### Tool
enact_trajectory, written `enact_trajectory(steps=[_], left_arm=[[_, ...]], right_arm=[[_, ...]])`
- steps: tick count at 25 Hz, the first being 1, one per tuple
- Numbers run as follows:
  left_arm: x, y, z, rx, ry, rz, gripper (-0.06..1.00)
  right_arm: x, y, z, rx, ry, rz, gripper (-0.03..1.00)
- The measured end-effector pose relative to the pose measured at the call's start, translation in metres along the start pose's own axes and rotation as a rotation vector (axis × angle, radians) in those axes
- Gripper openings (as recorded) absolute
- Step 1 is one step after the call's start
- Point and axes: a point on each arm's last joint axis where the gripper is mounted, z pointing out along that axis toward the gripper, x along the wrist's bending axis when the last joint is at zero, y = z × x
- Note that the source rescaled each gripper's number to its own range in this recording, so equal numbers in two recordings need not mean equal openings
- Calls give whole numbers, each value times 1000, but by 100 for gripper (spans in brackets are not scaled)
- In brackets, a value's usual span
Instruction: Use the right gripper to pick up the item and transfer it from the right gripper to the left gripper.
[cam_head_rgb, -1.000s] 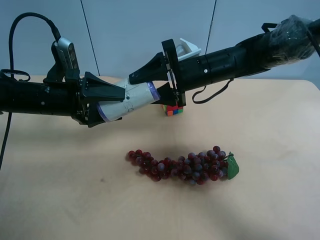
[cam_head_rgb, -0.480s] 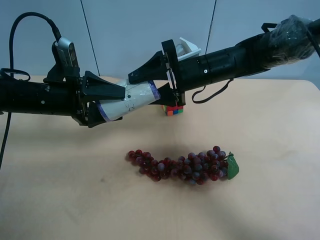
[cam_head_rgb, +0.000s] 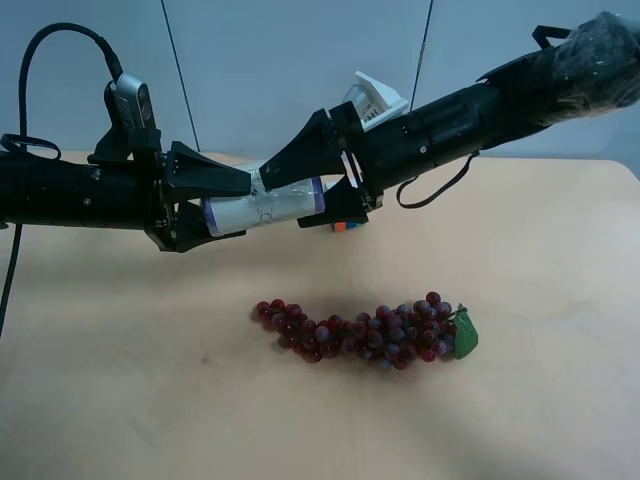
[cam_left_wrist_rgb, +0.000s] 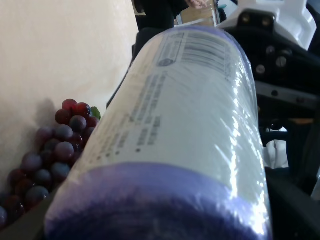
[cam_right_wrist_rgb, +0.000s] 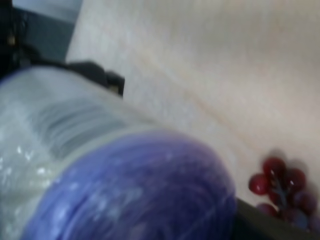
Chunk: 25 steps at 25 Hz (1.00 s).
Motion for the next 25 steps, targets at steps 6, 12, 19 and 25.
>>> enact_trajectory(steps=[6,12,19,25], left_arm=[[1,0,0,-4,17,-8,3],[4,0,1,-3,22,-18,2],[4,0,1,-3,24,-24,1],[4,0,1,-4,26,-26,1]], right_arm=[[13,-7,-13,83,-147,-152,76],[22,-10,-33,121,-396,-240,76],[36,-15,-53,151,-561,-306,76],[63,-20,-77,126,-700,-387,75]])
